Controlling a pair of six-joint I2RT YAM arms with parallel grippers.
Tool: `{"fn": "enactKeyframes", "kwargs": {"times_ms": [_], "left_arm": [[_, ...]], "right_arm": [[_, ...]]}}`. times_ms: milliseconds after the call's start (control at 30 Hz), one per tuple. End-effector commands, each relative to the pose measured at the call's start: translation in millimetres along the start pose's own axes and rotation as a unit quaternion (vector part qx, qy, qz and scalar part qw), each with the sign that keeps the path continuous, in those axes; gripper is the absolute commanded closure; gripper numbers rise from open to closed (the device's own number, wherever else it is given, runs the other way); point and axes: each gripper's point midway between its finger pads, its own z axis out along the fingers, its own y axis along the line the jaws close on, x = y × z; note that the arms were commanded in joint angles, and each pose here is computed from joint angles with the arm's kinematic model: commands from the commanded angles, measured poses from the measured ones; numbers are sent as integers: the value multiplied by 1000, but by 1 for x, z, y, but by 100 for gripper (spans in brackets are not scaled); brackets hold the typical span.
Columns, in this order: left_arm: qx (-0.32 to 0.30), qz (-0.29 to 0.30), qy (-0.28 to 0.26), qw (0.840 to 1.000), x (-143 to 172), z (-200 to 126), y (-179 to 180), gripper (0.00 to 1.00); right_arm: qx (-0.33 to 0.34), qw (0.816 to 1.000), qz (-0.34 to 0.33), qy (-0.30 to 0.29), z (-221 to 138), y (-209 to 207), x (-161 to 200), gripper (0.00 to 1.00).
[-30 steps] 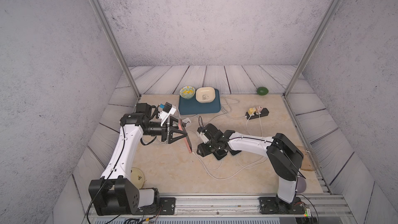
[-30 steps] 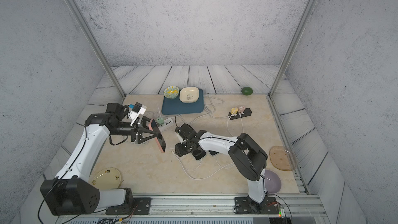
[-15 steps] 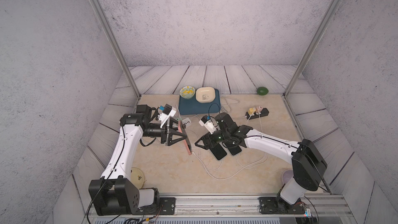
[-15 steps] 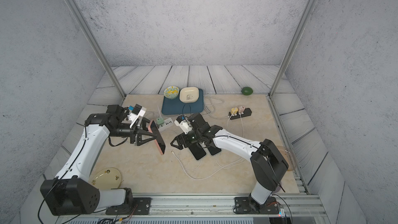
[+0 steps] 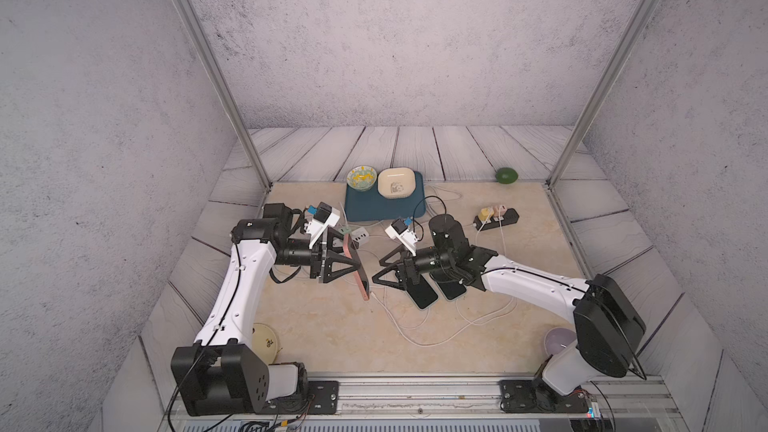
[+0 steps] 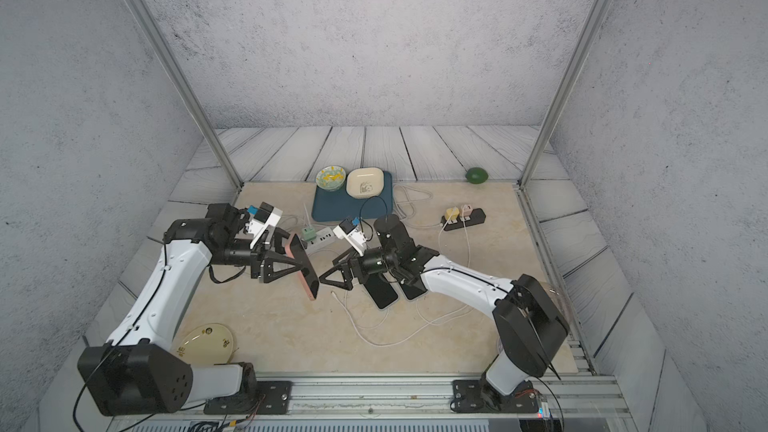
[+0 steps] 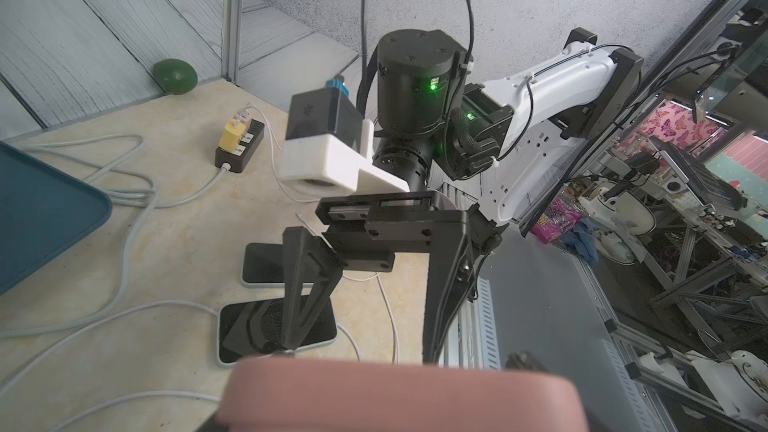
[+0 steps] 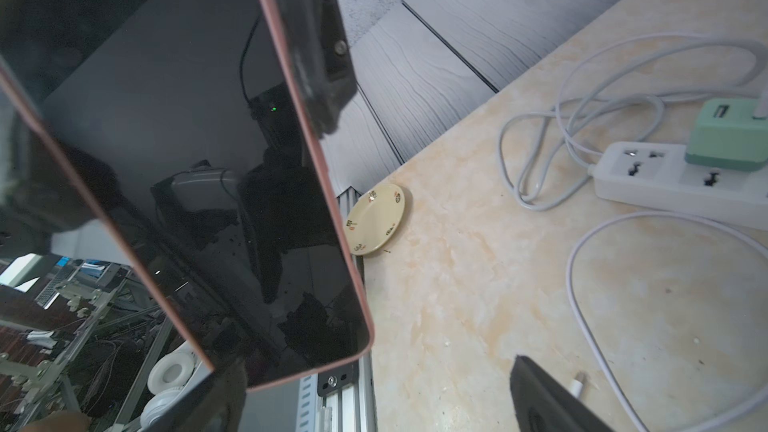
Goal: Unplug the charging cable from the phone
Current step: Place the phone at the center of the board.
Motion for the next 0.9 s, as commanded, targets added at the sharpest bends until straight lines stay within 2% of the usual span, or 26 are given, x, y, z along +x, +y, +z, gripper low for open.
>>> {"fn": "enactKeyframes", "kwargs": {"times_ms": [0,433,867], "left_arm": [[13,4,-26,1000,-12,-3,-10,83],[14,6,-25,1000,-11,-3,-12,83],[16,11,-27,999,-11,-3,-15,83]], "right_arm": [[-49,998,-38,-25,-4,30,-15,1],[-66,994,-90,-4,17,51,-12,1],[-55,994,-92,3,33,45,-14,1]]}}
